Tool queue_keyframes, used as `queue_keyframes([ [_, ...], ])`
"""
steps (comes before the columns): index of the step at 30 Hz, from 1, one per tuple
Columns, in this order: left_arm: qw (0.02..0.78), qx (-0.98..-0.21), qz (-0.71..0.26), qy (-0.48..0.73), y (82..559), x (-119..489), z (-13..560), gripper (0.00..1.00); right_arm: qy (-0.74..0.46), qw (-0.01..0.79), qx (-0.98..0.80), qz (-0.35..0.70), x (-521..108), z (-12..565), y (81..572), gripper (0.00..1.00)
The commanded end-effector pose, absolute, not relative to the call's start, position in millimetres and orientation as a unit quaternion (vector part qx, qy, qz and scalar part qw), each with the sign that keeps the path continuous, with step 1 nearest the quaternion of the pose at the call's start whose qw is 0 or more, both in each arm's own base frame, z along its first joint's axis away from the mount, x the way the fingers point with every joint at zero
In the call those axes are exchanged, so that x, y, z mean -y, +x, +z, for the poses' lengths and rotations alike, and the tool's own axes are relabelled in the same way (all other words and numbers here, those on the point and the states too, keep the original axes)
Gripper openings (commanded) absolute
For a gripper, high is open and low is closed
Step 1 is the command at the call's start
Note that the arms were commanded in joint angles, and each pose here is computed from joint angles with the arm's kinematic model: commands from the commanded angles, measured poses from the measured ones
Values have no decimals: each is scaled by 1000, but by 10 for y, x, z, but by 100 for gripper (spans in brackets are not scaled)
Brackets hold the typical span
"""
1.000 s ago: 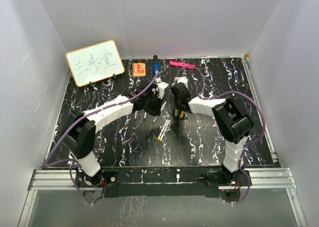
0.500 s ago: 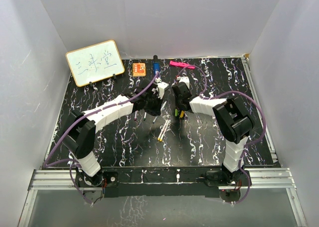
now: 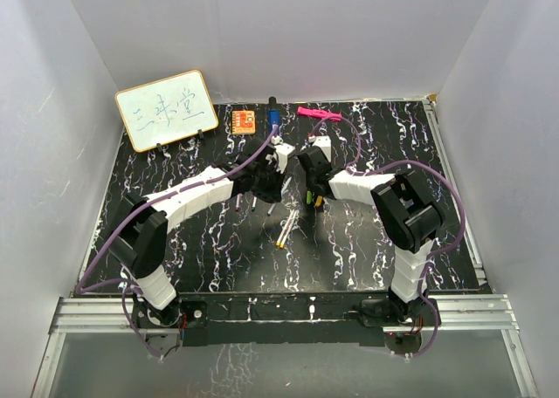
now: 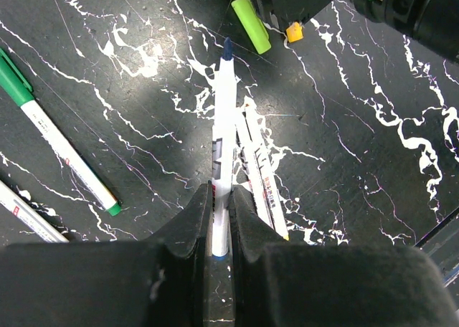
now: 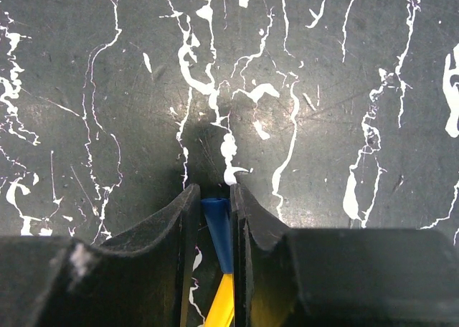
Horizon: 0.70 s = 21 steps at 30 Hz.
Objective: Insert the pens into the pen caps
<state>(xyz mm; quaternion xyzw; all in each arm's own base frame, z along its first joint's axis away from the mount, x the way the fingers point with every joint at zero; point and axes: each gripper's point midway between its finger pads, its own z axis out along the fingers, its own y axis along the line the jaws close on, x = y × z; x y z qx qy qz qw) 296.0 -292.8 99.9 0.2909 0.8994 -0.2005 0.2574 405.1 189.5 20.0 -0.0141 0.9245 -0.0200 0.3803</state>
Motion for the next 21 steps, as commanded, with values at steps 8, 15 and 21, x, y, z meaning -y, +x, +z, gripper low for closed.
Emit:
queue_keyframes([
  [8, 268, -896, -207, 287, 2982, 2914, 1094, 0, -50, 223, -968, -102, -1546, -411, 3271, 21],
  [15, 266, -896, -209, 287, 2976, 2915, 1087, 0, -46, 223, -968, -108, -1523, -391, 3244, 36],
  [21, 264, -897, -210, 286, 2975, 2919, 1072, 0, -43, 226, -967, -113, -1507, -374, 3262, 43],
])
